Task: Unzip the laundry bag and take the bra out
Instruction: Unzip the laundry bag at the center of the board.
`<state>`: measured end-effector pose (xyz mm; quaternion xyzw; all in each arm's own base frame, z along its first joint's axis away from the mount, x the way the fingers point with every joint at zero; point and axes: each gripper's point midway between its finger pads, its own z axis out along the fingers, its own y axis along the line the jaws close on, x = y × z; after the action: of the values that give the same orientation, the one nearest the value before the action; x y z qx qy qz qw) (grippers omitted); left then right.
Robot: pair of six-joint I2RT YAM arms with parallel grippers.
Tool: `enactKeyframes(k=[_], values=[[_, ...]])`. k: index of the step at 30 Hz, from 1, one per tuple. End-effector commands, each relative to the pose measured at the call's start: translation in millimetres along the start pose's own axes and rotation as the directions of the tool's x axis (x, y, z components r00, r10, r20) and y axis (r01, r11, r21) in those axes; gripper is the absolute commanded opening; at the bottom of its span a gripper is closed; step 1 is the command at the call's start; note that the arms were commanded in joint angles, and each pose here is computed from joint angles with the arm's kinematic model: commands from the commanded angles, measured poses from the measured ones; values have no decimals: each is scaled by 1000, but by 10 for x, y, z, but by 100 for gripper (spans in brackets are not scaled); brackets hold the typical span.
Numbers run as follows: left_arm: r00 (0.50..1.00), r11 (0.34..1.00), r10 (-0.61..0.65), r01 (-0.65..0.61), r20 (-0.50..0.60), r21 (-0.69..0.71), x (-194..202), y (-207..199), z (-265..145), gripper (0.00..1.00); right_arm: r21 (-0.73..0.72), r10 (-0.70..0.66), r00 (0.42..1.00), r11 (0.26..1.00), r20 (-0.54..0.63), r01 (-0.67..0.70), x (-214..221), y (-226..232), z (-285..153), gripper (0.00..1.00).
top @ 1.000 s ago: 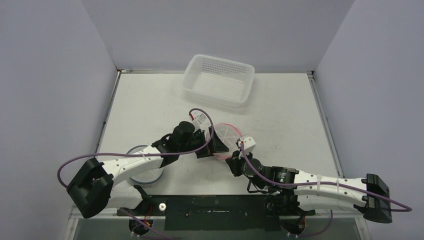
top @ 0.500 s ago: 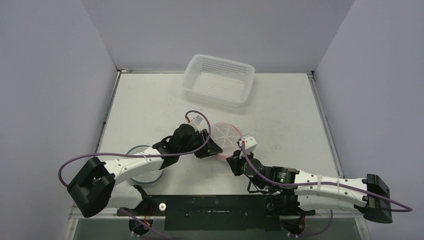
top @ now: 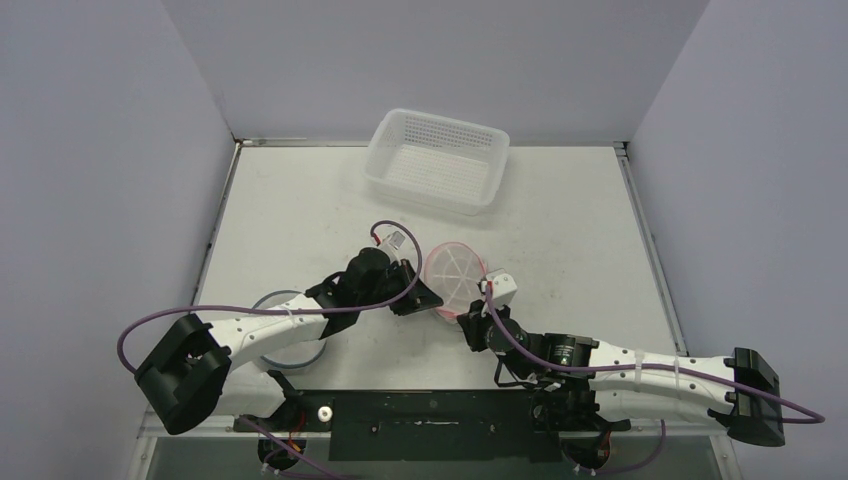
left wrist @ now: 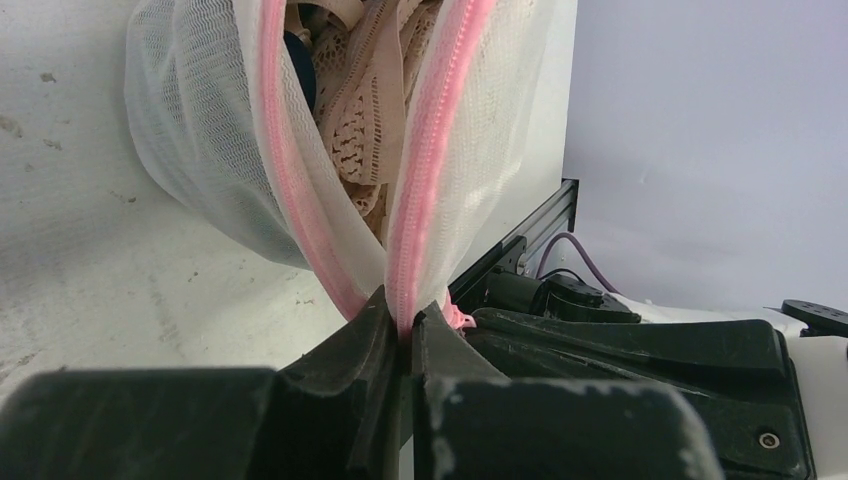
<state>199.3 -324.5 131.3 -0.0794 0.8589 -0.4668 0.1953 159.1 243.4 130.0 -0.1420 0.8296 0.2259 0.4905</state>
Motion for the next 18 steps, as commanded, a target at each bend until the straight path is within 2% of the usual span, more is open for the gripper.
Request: enactKeyframes(k=[1, 18], values=[[999, 1000, 5, -6, 51, 16, -145, -72, 8, 0, 42, 32, 999, 999, 42, -34, -154, -48, -39, 5], [996, 1000, -30, 29, 89, 2, -215, 6, -69, 0, 130, 46, 999, 990, 11, -47, 18, -281, -41, 5]])
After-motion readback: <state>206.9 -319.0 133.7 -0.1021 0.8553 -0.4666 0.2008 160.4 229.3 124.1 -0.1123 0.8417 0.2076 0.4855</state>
